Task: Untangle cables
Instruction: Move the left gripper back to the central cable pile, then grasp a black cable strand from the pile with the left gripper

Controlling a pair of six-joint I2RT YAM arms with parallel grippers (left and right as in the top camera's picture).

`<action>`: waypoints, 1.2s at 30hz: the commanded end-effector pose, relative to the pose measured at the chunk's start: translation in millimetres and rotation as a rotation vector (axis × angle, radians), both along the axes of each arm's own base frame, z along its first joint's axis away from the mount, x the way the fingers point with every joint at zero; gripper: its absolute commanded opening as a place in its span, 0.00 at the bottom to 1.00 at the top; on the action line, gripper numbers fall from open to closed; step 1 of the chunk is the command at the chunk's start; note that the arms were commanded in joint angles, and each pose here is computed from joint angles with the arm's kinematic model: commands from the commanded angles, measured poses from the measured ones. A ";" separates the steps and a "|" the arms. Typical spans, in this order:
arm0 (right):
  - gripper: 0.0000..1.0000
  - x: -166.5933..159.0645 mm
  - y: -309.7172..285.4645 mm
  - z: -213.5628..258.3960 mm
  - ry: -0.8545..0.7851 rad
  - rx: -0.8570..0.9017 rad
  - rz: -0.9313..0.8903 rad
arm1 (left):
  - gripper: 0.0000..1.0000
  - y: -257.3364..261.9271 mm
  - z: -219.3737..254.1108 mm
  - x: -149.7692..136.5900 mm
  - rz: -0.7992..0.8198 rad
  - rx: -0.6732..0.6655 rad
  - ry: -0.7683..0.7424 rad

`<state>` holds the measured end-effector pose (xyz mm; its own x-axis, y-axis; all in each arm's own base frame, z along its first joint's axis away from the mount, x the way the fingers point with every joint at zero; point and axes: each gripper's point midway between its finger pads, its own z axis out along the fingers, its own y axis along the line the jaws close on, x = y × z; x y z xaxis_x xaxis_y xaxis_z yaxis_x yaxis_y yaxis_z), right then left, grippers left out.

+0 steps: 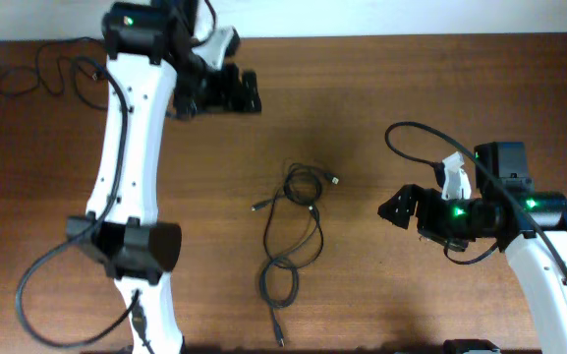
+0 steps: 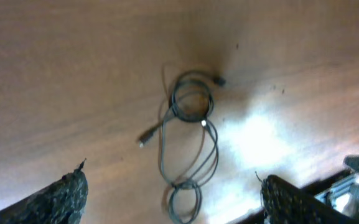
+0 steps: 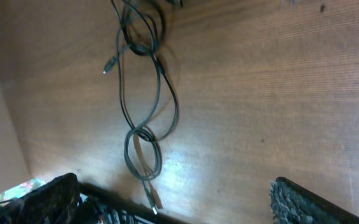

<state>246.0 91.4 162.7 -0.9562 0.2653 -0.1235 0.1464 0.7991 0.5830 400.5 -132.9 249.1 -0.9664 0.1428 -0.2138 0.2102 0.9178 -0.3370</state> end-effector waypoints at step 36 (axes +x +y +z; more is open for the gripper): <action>0.98 -0.5 0.4 -0.7 -0.002 -0.010 0.012 | 0.47 -26.7 -242.7 -105.1 -0.131 0.380 0.343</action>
